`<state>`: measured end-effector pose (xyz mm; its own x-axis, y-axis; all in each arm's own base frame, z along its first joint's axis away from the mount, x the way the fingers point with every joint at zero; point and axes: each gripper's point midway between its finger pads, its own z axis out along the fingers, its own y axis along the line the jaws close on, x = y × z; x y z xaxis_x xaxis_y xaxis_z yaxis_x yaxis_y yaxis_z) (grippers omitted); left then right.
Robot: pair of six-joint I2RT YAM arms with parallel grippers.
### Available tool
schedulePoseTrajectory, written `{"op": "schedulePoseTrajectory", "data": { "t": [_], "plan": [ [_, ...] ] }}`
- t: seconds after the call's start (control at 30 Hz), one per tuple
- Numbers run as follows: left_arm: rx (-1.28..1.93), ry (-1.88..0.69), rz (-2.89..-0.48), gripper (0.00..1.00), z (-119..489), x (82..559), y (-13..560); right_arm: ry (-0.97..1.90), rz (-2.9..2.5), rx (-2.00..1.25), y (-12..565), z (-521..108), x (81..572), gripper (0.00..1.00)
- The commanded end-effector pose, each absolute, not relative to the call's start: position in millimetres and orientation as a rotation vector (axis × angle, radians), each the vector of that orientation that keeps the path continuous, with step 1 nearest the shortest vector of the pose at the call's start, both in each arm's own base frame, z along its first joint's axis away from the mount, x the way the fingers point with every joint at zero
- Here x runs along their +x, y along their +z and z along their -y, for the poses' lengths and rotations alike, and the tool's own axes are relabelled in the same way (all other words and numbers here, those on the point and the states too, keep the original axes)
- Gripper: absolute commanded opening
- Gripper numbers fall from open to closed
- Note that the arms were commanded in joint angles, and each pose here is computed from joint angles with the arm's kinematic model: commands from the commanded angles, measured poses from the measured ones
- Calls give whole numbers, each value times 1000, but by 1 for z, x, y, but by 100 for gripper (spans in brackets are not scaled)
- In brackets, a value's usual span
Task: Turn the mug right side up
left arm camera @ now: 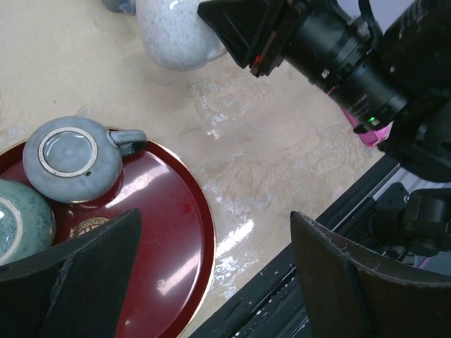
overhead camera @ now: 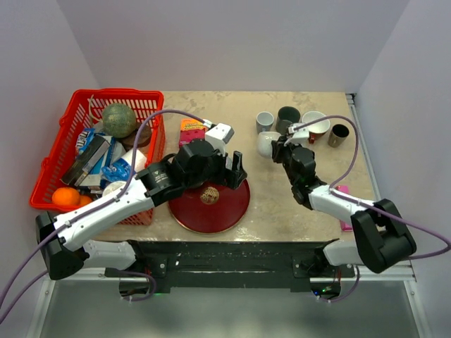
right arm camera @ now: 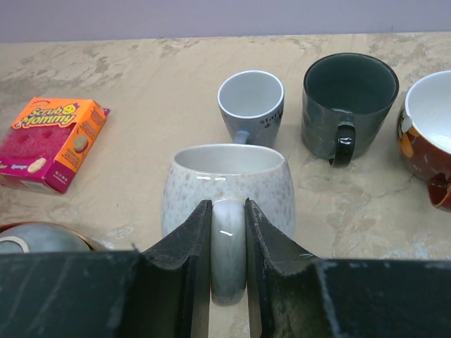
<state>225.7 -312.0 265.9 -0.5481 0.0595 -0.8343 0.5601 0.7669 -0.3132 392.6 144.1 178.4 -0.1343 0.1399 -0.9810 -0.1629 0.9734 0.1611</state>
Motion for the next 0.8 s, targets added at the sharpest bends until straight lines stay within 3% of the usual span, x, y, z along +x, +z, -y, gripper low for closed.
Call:
{"op": "schedulePoseTrajectory", "data": {
  "t": [0.0,0.27,0.77],
  "plan": [
    [378,-785,-2071,90,316,232,277,294,-1308,54,258,-141,395,0],
    [402,-797,-2045,90,318,235,263,208,-1147,36,245,-158,377,0],
    [380,-788,-2100,90,287,214,227,199,-1283,40,169,-167,384,0]
  ]
}}
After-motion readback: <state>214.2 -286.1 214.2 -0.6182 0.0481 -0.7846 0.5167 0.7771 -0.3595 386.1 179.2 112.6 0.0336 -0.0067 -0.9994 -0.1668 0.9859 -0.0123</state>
